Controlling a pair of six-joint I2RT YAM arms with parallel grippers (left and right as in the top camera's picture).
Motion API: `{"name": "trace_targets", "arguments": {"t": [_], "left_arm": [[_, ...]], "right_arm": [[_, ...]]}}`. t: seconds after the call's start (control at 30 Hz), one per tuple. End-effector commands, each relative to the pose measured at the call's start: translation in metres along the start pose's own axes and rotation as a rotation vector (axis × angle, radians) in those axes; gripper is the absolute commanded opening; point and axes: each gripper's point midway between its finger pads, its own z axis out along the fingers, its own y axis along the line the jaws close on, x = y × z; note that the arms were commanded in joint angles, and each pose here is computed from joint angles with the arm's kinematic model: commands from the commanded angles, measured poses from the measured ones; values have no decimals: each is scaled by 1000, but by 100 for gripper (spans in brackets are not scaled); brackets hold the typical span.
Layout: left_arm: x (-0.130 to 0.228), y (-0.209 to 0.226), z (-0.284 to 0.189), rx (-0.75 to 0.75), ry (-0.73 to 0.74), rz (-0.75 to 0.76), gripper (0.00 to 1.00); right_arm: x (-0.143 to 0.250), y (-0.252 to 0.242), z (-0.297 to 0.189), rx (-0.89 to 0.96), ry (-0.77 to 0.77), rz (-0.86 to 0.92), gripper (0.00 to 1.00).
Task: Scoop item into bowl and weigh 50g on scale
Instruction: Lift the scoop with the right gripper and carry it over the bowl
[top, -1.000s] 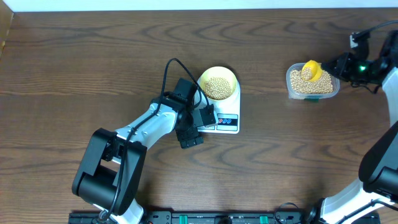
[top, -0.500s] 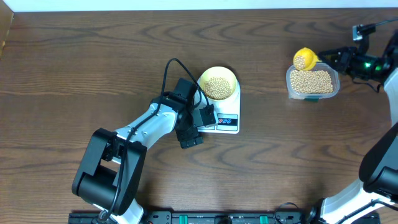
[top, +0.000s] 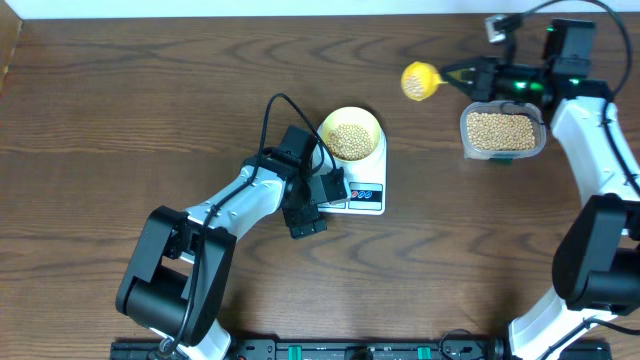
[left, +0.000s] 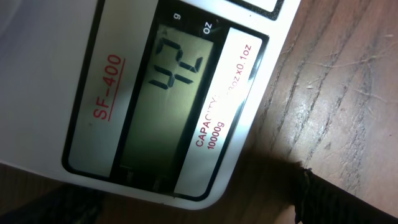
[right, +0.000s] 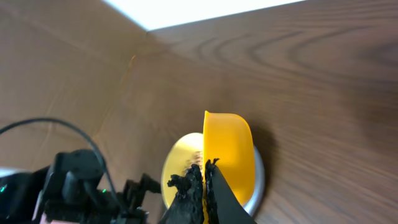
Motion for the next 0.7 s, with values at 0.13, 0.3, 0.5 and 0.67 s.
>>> {"name": "trace_targets", "arguments": {"t": [0.13, 0.3, 0.5, 0.67], "left_arm": [[9, -15, 18, 71, 30, 23, 98], [9, -15, 18, 71, 30, 23, 98], [9, -15, 18, 71, 30, 23, 97], [9, -15, 18, 71, 30, 23, 98]], "right_arm": [[10, 49, 37, -112, 52, -92, 1], [17, 65, 51, -144, 79, -115, 1], [24, 78, 62, -174, 96, -223, 1], [24, 82, 65, -189, 85, -336, 1]]}}
